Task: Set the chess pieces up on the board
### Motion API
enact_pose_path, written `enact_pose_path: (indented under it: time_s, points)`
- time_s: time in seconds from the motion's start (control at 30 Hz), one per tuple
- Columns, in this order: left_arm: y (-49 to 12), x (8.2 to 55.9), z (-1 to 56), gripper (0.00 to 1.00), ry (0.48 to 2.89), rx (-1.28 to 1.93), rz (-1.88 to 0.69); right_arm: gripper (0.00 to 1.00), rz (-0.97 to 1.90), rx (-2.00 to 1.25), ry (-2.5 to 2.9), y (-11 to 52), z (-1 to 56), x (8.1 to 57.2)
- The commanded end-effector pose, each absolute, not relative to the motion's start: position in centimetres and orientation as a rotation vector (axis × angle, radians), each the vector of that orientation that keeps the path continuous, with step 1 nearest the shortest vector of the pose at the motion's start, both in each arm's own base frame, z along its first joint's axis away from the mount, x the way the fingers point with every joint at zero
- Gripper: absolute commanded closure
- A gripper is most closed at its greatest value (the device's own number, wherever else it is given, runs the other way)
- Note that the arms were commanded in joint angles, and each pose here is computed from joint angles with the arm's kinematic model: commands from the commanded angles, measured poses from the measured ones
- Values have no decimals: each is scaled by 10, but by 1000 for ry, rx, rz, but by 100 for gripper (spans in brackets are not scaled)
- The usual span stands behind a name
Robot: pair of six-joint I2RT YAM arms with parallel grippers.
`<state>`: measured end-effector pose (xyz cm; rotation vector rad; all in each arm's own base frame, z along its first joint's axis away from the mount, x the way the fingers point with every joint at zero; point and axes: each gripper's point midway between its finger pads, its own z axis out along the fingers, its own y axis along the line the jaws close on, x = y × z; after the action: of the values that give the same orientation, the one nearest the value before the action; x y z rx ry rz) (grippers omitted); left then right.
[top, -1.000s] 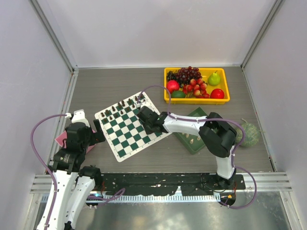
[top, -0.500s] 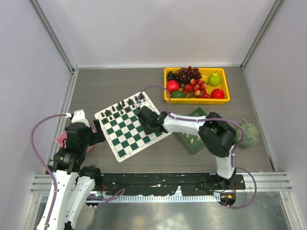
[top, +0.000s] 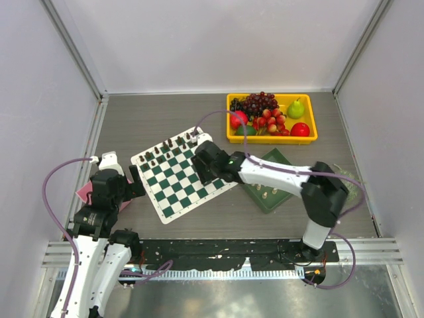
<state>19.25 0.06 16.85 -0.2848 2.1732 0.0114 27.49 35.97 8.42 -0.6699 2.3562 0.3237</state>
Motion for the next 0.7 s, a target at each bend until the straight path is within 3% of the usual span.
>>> enact_pose_path:
  time_s: [0.0, 0.4, 0.67]
  points:
    - [-2, 200, 188, 1, 2099, -280, -21, 45, 304, -509, 2174, 321, 167, 295]
    - [-2, 201, 187, 1, 2103, -281, -22, 49, 139, 72, 2297, 122, 128, 325]
    - [-2, 201, 186, 1, 2110, -282, -17, 52, 14, 165, 2400, 82, 87, 322]
